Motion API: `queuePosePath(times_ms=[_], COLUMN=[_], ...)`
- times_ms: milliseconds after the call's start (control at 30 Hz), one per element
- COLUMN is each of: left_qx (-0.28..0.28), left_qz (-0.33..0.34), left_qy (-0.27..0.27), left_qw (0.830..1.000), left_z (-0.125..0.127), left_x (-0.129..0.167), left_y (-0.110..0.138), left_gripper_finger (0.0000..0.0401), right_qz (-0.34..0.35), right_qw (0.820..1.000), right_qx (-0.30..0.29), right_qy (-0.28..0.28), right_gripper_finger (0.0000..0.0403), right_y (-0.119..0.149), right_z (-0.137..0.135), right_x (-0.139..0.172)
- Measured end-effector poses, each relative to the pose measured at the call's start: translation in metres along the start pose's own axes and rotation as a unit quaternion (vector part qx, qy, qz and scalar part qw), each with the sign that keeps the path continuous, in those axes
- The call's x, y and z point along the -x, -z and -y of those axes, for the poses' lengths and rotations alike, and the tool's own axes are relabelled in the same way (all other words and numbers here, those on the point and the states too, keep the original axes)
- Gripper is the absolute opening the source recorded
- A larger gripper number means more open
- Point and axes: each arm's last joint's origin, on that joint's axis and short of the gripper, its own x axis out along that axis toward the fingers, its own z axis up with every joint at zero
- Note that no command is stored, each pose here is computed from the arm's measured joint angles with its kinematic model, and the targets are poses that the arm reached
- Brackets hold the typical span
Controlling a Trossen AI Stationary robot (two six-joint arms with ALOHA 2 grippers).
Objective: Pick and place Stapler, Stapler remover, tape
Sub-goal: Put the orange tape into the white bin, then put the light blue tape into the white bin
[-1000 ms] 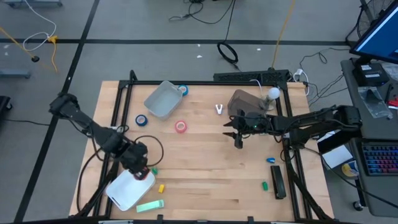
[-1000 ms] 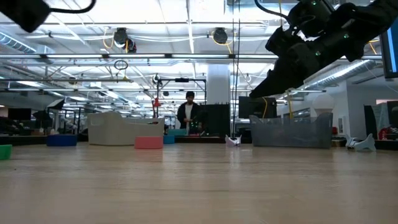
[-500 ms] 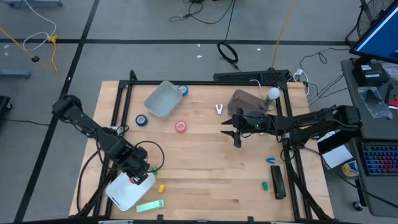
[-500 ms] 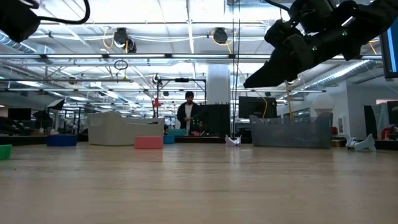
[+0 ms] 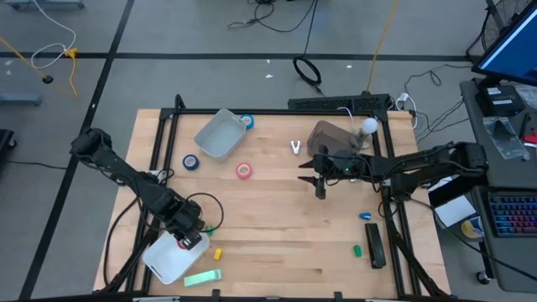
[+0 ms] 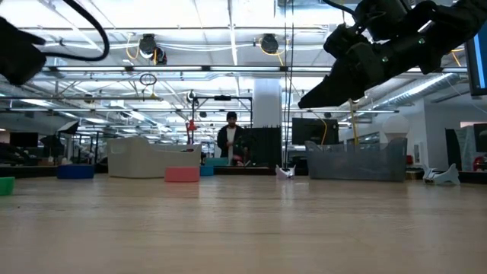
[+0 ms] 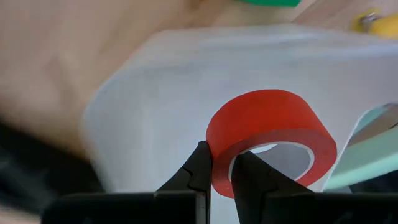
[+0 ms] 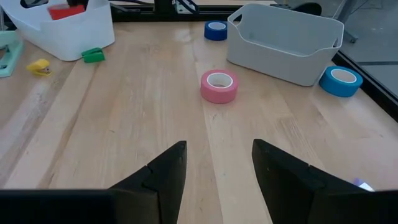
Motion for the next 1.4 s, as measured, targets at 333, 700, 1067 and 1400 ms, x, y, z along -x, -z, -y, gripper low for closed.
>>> queuePosePath(times_ms=[333,700,1067,1400], left_qx=[0.016,0.010,-0.004,-0.078], left_qz=[0.001,0.008,-0.035,0.177], left_qy=[-0.041,-0.038,-0.007,0.097], left_qw=[0.999,0.999,0.999,0.976], left_z=[-0.013,-0.012,-0.009,-0.003], left_x=[-0.007,-0.007,0.004,0.064], left_y=[-0.003,-0.003,0.001,0.009], left_gripper_finger=[0.0034,0.0097,0.0092,0.0092], right_qz=[0.001,0.002,0.018,0.142], right_qw=[1.000,1.000,1.000,0.989], right_qx=[0.000,-0.001,-0.003,0.047], right_qy=[0.000,0.000,-0.001,0.010], right_gripper_finger=[0.0177,0.0178,0.0178,0.0172], right_y=[0.000,0.000,-0.004,-0.028], right_z=[0.000,0.000,0.000,0.001], right_x=[0.000,0.000,0.000,0.004])
